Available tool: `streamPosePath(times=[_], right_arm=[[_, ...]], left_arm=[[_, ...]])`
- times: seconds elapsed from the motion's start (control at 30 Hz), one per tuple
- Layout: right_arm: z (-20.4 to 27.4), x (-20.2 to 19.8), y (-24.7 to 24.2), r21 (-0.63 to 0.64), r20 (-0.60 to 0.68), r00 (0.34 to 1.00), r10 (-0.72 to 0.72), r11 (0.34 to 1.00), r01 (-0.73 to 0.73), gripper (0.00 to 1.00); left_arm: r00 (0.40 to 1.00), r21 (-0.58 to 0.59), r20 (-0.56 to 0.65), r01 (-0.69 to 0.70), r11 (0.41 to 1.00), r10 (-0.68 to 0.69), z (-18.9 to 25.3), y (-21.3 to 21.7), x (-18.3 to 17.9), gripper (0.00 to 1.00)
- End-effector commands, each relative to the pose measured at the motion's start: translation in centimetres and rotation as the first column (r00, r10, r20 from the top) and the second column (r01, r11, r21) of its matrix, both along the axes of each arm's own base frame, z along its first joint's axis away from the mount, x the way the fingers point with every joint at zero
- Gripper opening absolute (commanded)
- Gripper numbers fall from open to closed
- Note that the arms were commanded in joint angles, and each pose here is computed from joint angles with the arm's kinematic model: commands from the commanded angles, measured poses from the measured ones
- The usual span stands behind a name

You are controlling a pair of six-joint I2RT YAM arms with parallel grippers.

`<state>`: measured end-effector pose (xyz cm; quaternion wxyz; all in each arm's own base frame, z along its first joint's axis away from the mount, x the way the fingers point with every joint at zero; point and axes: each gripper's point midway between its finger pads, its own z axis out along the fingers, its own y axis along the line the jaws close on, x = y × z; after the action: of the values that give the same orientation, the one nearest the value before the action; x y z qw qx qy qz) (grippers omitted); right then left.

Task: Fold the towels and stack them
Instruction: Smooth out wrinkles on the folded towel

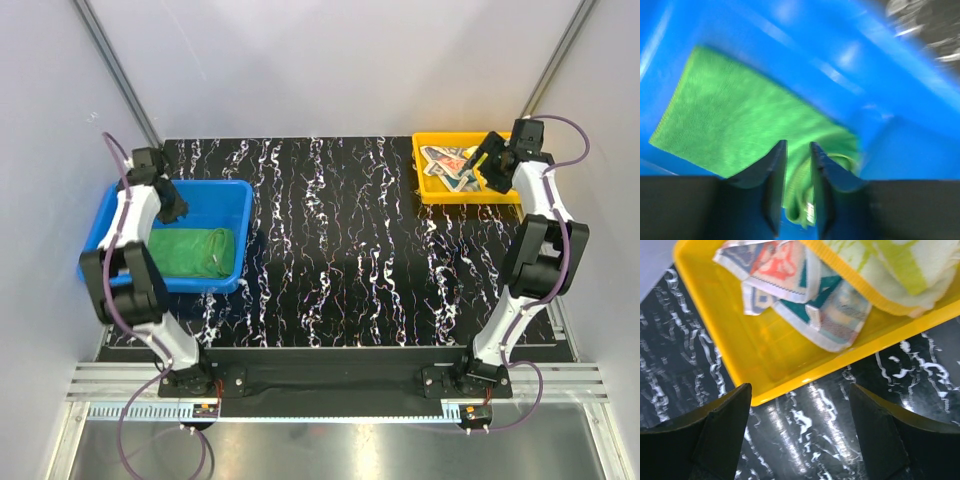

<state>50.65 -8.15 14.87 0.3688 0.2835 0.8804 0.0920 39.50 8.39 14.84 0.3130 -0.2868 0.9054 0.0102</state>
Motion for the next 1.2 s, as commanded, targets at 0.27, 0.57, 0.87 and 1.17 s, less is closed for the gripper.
streamPosePath(times=[0.27, 0.57, 0.87, 1.17], right_arm=[[6.2, 0.7, 4.0, 0.127, 0.21, 0.971, 0.117, 0.981, -0.146, 0.84], [6.0, 0.7, 4.1, 0.135, 0.211, 0.971, 0.115, 0.98, -0.146, 0.84], [5.8, 0.6, 4.2, 0.138, 0.209, 0.971, 0.119, 0.979, -0.15, 0.84], [5.9, 0.4, 4.2, 0.129, 0.209, 0.97, 0.121, 0.98, -0.15, 0.85]], left_arm=[[0.956, 0.016, -0.292, 0.036, 0.999, -0.03, -8.3, 1.2, -1.2, 0.09], [0.953, -0.141, -0.234, 0.161, 0.977, -0.191, -9.1, -3.0, -0.2, 0.07], [0.938, -0.182, -0.223, 0.228, 0.957, -0.266, -9.3, -5.7, 0.0, 0.07], [0.928, -0.286, -0.143, 0.293, 0.912, -0.343, -7.3, -9.2, 0.0, 0.07]])
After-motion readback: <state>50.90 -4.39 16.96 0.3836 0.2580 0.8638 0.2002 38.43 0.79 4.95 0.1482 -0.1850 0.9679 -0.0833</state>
